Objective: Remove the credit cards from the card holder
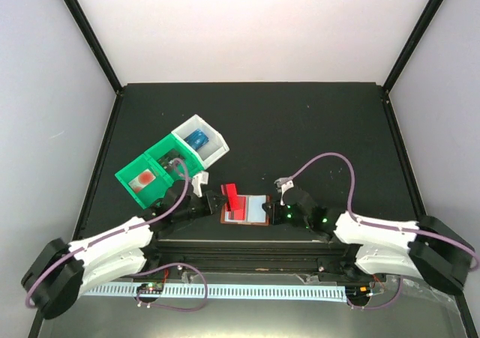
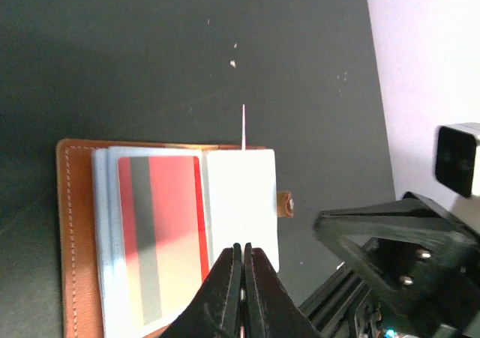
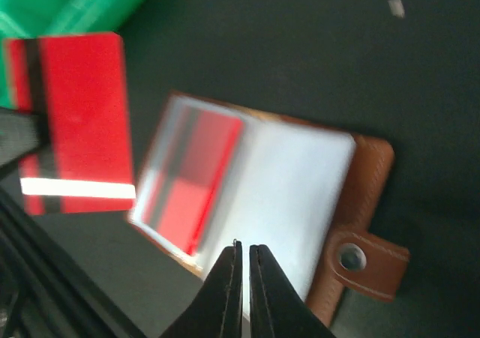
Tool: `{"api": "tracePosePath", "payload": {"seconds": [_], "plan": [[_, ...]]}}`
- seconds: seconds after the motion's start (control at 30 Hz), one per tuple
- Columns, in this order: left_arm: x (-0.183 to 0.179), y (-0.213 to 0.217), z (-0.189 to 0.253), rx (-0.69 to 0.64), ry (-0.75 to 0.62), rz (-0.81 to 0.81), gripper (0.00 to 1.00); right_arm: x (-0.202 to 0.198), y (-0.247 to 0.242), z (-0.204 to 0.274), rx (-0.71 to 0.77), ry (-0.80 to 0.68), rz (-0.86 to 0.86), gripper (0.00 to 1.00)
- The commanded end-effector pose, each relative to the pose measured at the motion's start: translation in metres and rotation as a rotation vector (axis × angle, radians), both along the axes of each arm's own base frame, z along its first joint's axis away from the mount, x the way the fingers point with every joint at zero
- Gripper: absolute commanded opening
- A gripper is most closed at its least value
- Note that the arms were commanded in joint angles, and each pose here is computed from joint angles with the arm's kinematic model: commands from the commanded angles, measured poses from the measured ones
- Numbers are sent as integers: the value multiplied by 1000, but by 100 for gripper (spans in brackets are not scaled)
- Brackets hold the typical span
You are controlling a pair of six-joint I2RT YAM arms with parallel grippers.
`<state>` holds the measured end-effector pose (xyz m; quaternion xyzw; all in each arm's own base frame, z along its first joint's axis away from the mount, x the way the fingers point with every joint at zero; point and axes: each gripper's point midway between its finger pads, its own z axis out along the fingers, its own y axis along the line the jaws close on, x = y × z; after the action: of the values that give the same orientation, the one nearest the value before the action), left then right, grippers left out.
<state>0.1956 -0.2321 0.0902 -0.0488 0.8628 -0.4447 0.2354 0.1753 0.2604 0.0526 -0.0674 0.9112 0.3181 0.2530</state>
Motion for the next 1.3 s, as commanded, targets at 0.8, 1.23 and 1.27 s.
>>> {"api": "tracePosePath", "payload": {"seconds": [0.8, 1.23, 1.27], "plan": [[-40, 23, 144, -279, -9, -12, 2, -55, 54, 173, -143, -1478, 739, 42], [-55, 13, 138, -361, 90, -83, 2, -46, 88, 194, -481, -1755, 778, 48], [-55, 13, 137, -365, 96, -83, 2, -47, 91, 194, -486, -1758, 793, 49]]}}
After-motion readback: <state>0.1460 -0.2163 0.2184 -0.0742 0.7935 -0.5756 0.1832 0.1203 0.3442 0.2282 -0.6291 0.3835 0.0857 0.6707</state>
